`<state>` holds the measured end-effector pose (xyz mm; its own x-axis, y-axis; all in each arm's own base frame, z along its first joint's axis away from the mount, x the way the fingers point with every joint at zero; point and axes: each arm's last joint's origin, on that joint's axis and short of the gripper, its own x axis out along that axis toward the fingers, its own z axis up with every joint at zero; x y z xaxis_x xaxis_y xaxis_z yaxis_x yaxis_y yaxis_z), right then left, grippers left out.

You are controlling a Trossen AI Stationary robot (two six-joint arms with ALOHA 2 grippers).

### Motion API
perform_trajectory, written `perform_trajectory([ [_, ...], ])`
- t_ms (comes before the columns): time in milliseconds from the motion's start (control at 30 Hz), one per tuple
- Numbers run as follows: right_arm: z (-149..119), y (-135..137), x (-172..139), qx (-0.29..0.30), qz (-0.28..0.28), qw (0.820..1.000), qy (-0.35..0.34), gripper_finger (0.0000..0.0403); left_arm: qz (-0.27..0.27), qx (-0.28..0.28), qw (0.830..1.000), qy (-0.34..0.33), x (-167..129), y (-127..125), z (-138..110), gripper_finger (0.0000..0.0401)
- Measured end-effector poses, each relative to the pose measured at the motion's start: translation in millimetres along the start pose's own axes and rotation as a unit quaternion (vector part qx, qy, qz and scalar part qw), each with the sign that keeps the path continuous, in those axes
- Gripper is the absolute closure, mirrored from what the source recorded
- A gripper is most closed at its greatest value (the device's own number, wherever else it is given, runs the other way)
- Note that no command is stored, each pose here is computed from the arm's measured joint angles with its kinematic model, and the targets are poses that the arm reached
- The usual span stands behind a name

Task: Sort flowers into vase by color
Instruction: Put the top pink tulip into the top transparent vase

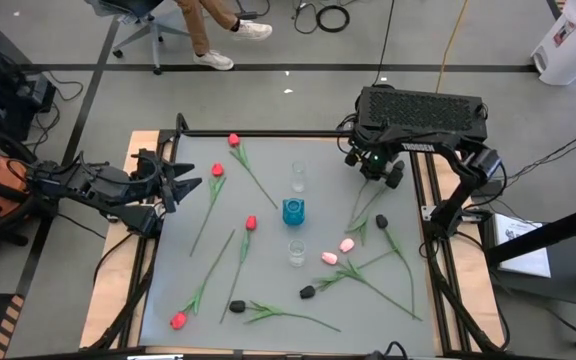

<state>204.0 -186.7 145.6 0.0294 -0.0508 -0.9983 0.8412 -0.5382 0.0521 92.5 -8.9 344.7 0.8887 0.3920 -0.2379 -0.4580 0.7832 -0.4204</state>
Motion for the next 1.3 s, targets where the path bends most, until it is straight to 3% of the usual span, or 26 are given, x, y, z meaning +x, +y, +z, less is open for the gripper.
perform_trajectory([
  [400,-1.2,-4.2,-45.1,-0.027,0.096,0.992,-0.075,0.0403,0.000,0.004,1.000,0.000,0.0,0.0,0.0,0.0082],
  [667,0.9,-8.4,-86.2,-0.050,0.205,0.967,-0.141,0.0403,0.000,0.004,1.000,0.000,0.0,0.0,0.0,0.0082],
  [1067,-6.5,-36.3,-151.6,-0.128,0.345,0.903,-0.221,0.0402,0.001,0.005,1.000,-0.001,0.0,0.0,0.0,0.0082],
  [1300,-15.3,-47.0,-189.5,-0.162,0.457,0.831,-0.272,0.0402,0.005,0.005,1.000,-0.004,0.0,0.3,0.2,0.0082],
])
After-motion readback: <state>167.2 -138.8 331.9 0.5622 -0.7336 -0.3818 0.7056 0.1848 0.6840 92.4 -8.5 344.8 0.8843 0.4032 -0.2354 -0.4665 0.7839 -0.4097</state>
